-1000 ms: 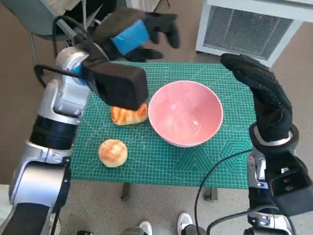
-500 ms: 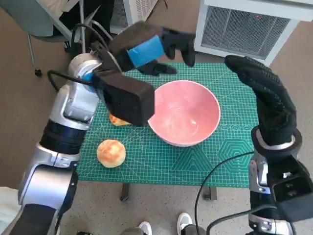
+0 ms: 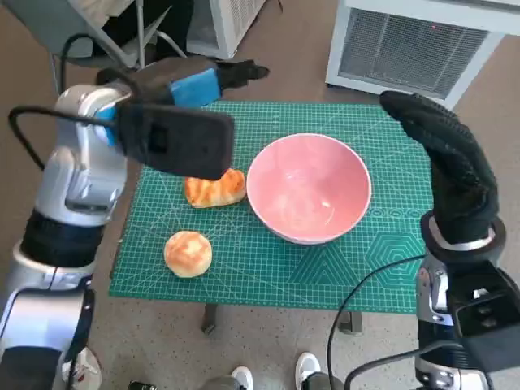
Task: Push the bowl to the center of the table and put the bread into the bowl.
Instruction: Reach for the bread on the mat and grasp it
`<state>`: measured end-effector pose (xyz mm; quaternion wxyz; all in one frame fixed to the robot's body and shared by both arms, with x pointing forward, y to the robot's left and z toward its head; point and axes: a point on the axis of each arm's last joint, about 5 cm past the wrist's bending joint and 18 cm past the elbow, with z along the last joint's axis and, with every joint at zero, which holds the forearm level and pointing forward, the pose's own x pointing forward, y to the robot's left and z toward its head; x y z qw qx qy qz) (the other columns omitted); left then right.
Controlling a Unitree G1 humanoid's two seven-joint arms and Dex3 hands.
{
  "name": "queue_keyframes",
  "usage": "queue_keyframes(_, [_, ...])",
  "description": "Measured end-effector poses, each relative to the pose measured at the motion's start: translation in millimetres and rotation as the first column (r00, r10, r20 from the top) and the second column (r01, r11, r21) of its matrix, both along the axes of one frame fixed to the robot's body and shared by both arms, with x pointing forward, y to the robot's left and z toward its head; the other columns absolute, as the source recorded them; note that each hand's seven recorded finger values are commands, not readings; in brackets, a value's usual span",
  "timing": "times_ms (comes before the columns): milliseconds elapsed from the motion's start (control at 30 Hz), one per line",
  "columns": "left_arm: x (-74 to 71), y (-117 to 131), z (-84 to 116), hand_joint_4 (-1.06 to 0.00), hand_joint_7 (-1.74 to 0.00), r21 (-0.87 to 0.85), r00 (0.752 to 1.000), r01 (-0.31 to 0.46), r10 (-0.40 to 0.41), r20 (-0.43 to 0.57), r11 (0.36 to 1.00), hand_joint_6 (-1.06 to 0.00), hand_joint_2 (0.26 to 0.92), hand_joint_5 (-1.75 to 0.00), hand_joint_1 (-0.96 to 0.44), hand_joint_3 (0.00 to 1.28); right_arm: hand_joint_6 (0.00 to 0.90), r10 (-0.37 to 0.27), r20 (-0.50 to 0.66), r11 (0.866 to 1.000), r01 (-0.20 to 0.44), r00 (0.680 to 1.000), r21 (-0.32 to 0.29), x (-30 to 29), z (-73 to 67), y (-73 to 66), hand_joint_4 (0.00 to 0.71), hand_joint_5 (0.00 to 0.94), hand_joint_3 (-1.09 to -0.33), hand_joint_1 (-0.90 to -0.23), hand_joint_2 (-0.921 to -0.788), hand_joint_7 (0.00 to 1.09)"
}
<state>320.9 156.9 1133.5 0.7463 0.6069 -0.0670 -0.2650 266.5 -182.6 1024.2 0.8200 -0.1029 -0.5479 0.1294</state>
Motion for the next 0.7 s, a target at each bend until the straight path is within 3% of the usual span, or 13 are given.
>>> queue_keyframes(367, [12.2, 12, -31, 0.00, -0.03, 0.018, 0.992, -0.109, 0.109, -0.062, 0.994, -0.10, 0.751, 0.00, -0.37, 0.02, -0.001, -0.002, -0.001, 1.000, 0.002, 1.000, 0.000, 0.5, -1.5, -0.5, 0.297, 0.004, -0.786, -0.556, -0.921, 0.69])
queue_keyframes(700, [29.2, 14, -69, -0.01, -0.04, 0.087, 0.968, -0.187, 0.198, -0.153, 0.979, -0.13, 0.772, 0.00, -0.40, 0.02, -0.001, -0.002, -0.001, 1.000, 0.002, 1.000, -0.003, 1.8, -2.8, -1.2, 0.299, 0.005, -0.789, -0.547, -0.921, 0.68])
